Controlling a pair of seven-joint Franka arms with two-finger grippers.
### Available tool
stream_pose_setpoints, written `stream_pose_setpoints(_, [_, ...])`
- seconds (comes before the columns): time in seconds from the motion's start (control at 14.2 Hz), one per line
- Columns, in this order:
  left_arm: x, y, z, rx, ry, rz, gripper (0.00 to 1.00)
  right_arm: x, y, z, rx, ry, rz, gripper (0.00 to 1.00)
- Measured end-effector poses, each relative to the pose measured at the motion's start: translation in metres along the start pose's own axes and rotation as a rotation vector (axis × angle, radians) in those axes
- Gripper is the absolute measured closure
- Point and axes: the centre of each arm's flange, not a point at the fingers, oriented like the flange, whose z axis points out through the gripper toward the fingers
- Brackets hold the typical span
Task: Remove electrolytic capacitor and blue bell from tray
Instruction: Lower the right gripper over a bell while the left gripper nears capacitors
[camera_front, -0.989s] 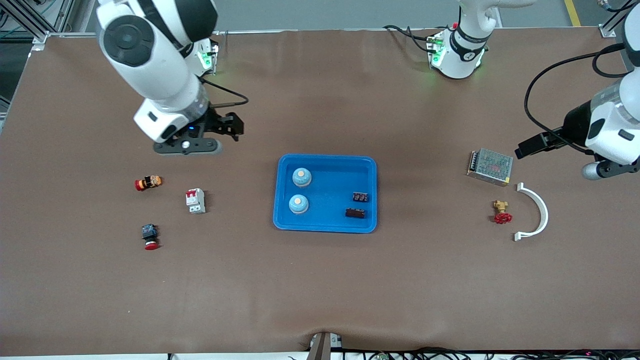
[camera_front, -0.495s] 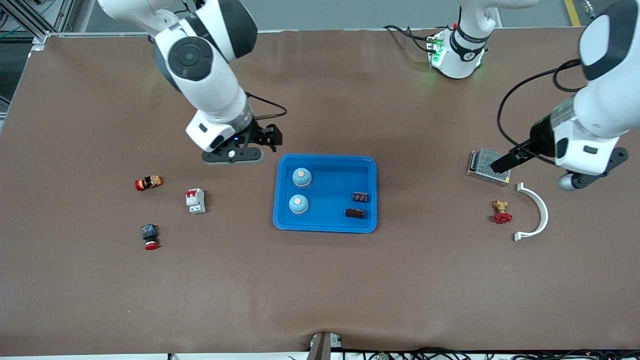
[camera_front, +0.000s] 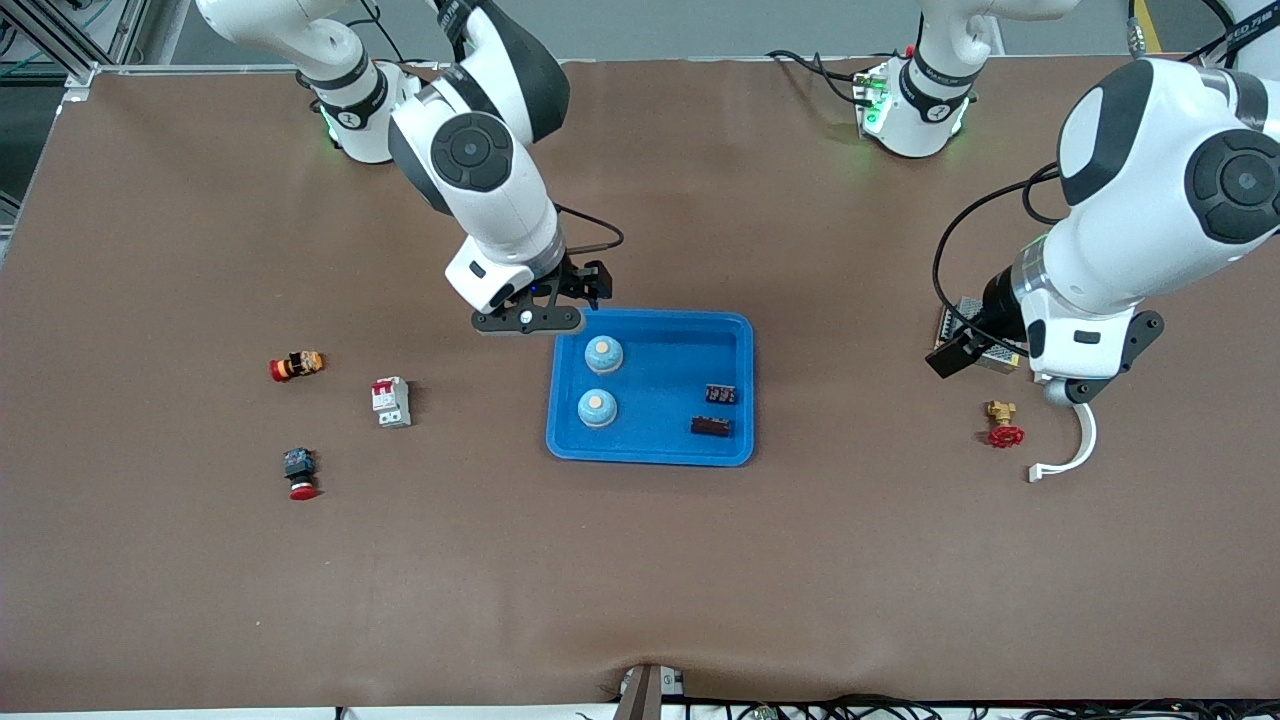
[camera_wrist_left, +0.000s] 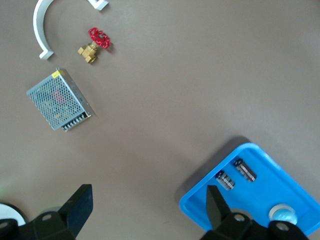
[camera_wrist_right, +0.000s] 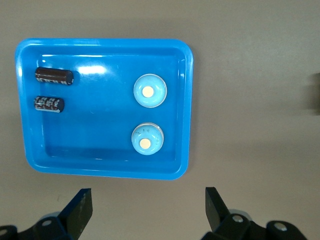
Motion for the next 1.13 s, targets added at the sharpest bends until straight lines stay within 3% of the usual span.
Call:
stream_pose_setpoints(0.49, [-0.011, 0.017, 0.027, -0.07, 0.01, -0.389, 0.0, -0.012, -0.01, 0.066, 0.024, 0.029, -0.02, 0.0])
stream_pose_setpoints(1.13, [-0.054, 0.039, 0.063, -0.062, -0.006, -0.541, 0.0, -0.022, -0.032, 0.11, 0.033, 0.028, -0.018, 0.0])
